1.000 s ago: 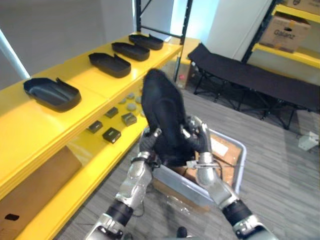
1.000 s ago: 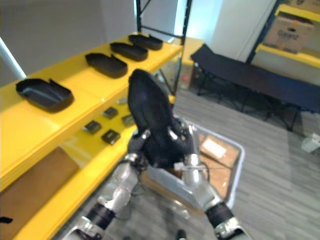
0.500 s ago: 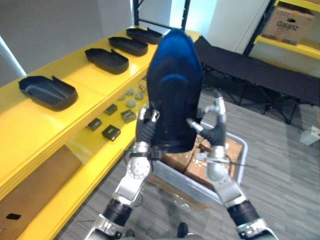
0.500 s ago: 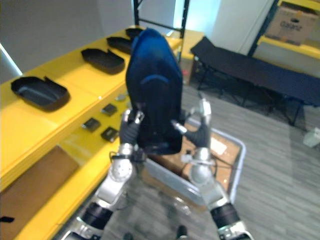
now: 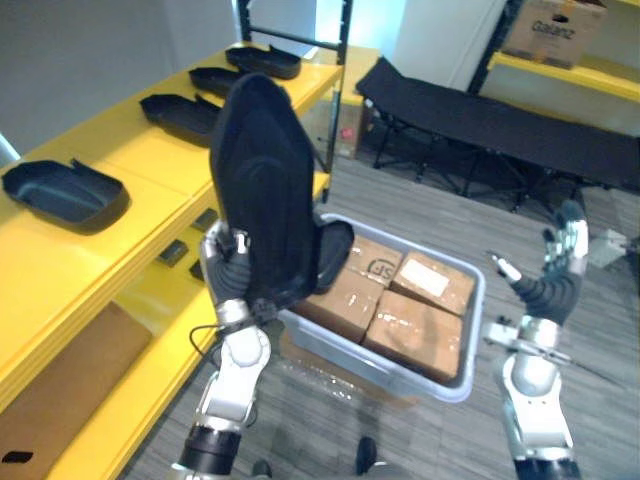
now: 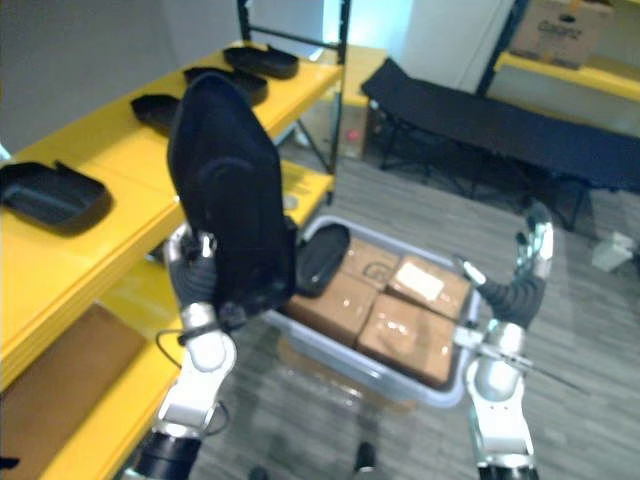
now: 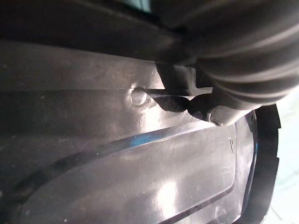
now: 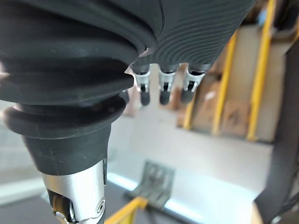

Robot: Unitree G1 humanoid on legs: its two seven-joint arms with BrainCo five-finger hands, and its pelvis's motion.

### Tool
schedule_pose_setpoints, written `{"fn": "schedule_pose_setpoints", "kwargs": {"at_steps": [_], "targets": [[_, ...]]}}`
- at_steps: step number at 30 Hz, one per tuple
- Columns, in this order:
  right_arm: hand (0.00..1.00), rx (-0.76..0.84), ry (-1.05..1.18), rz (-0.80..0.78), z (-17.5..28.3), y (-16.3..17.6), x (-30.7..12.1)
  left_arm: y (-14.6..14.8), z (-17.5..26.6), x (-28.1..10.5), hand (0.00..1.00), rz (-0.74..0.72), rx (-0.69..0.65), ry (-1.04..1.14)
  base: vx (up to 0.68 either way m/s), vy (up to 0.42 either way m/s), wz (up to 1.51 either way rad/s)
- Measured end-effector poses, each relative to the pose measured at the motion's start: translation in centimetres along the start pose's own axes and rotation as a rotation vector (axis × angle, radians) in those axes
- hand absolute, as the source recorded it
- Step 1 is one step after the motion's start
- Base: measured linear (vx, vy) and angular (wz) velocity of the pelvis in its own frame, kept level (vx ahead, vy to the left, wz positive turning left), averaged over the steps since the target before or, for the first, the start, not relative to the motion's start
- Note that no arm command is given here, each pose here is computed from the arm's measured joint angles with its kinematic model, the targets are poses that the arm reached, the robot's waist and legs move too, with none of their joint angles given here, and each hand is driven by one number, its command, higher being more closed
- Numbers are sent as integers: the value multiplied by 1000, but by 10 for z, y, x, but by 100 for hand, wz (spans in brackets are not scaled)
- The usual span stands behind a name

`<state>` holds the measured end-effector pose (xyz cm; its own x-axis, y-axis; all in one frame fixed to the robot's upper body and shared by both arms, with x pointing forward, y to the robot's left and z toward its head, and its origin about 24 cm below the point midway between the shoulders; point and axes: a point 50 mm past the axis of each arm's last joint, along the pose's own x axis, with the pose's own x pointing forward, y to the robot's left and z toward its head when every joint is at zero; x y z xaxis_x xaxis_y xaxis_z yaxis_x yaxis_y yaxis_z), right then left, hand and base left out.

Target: Walk over and take plastic housings, then place them on the shelf

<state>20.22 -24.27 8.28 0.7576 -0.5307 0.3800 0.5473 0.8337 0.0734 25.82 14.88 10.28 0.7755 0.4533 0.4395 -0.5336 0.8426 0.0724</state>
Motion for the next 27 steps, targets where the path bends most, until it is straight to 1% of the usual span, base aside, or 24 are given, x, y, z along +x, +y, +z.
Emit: {"fn": "schedule_pose_setpoints", "kwargs": {"at_steps": [1, 3, 5, 7, 9, 10, 11, 14, 15, 16, 17, 18, 19, 21, 22, 24, 27], "targets": [[0, 92, 142, -42, -20, -8, -16, 3, -4, -3, 100, -26, -133, 63, -3, -4, -20], [0, 142, 251, -74, -37, -13, -29, 4, -6, -6, 100, -45, -211, 90, -2, -4, -9], [0, 162, 389, -110, -59, -19, -53, 6, -7, -16, 100, -83, -293, 101, 0, 0, 0], [0, 167, 423, -95, -63, -17, -63, 12, -7, -24, 100, -105, -357, 126, 0, 0, 0], [0, 177, 413, -57, -62, -15, -62, 21, -6, -30, 100, -125, -464, 151, -16, -9, 0], [0, 181, 405, -51, -61, -14, -61, 25, -5, -30, 100, -117, -478, 146, -48, -23, 4], [0, 191, 387, -37, -60, -12, -58, 34, -4, -29, 100, -81, -491, 132, -59, -21, 10], [0, 199, 372, -14, -58, -9, -55, 62, 0, -20, 100, 37, -465, 61, -53, -20, 29], [0, 204, 368, 12, -58, -7, -53, 77, 5, -16, 100, 91, -440, 20, -34, -16, 44], [0, 208, 365, 26, -58, -5, -52, 85, 8, -15, 100, 123, -429, 1, -24, -22, 47], [0, 216, 365, 66, -60, 0, -50, 101, 13, -14, 100, 196, -398, -36, -7, -16, 45], [0, 216, 368, 80, -61, 2, -49, 107, 14, -14, 100, 221, -380, -48, 16, -22, 61], [0, 225, 367, 116, -62, 10, -46, 118, 17, -15, 100, 265, -341, -68, 25, -12, 52], [0, 237, 366, 167, -63, 24, -42, 130, 17, -20, 100, 321, -306, -68, 16, -11, 48], [0, 238, 353, 231, -62, 39, -39, 140, 16, -26, 100, 364, -274, -57, 3, -7, 34], [0, 225, 352, 308, -61, 58, -37, 153, 14, -35, 100, 418, -207, -43, 8, -10, 45], [0, 228, 371, 376, -61, 76, -41, 169, 11, -47, 100, 467, -146, -9, 16, 1, 66]]}}
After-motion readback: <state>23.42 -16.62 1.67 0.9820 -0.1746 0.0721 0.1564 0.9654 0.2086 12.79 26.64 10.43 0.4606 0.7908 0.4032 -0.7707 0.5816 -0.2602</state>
